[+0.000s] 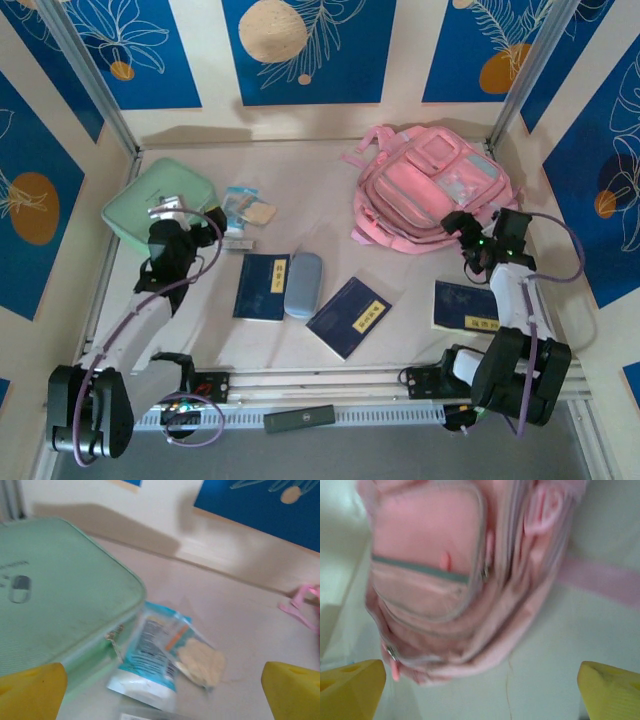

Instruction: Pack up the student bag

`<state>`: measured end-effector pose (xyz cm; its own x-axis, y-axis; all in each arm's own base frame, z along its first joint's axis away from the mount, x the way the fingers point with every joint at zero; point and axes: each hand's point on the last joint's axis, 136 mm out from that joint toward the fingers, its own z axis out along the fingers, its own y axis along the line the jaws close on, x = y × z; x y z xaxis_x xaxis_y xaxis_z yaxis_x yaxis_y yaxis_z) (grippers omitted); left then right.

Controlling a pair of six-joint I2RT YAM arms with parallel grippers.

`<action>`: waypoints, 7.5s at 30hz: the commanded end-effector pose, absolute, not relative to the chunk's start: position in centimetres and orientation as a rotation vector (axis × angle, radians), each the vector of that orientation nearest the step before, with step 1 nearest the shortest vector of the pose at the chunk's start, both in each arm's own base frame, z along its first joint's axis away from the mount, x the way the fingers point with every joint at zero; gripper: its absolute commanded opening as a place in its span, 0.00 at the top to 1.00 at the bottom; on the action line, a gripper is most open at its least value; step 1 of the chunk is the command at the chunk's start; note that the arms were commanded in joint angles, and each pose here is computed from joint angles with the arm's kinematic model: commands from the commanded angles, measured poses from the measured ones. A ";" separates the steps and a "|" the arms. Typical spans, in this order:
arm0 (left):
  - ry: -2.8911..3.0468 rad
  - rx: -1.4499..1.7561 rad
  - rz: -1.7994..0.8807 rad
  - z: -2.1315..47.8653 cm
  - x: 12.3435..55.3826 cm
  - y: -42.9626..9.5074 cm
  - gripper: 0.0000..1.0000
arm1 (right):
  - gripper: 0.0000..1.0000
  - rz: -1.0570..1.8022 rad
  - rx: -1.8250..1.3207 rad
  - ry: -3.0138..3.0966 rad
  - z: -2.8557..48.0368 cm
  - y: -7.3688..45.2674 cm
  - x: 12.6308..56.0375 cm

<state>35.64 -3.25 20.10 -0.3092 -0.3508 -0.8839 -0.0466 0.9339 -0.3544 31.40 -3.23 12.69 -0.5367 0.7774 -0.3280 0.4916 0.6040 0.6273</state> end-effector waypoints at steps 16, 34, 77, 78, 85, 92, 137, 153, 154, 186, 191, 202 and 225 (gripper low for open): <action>2.159 -0.124 -0.744 19.1 32.0 -15.6 0.00 | 0.00 0.658 1.290 2.509 7.5 1.3 33.2; 2.200 -0.044 -0.826 19.7 32.3 -20.4 0.00 | 0.56 0.592 1.036 2.664 4.8 4.7 37.6; 2.545 -0.131 -0.836 14.0 37.9 -27.5 0.05 | 0.48 0.308 0.245 2.813 12.3 12.9 30.5; 2.554 -0.137 -0.836 13.6 38.4 -27.9 0.07 | 0.48 0.319 0.240 2.835 12.2 14.2 30.1; 2.589 -0.227 -0.884 10.9 41.0 -30.0 0.17 | 0.52 0.301 0.181 2.923 11.0 20.6 29.3; 2.596 -0.301 -0.899 9.3 43.1 -31.2 0.25 | 0.57 0.294 0.298 2.919 9.7 21.4 31.3; 2.385 -0.593 -0.907 12.8 48.5 -27.1 1.00 | 1.00 0.290 0.087 2.855 9.9 16.6 31.5; 2.358 -0.607 -1.076 13.6 48.4 -28.2 1.00 | 0.87 0.687 0.022 2.844 13.2 23.2 30.9; 2.360 -0.603 -1.077 13.6 48.4 -28.3 1.00 | 0.83 0.717 0.010 2.838 13.3 24.3 31.2; 2.375 -0.558 -0.993 14.3 47.4 -27.5 1.00 | 0.81 0.241 -0.035 2.885 7.5 23.2 36.8; 2.365 -0.566 -0.970 14.9 47.6 -26.9 1.00 | 0.98 0.253 -0.074 2.880 8.5 22.5 35.1; 2.306 -0.635 -0.942 16.7 49.7 -23.2 1.00 | 1.00 0.189 0.148 2.972 7.1 15.0 30.1; 2.451 -0.414 -1.047 18.5 41.1 -24.3 0.33 | 1.00 0.430 0.025 2.846 12.0 18.1 30.5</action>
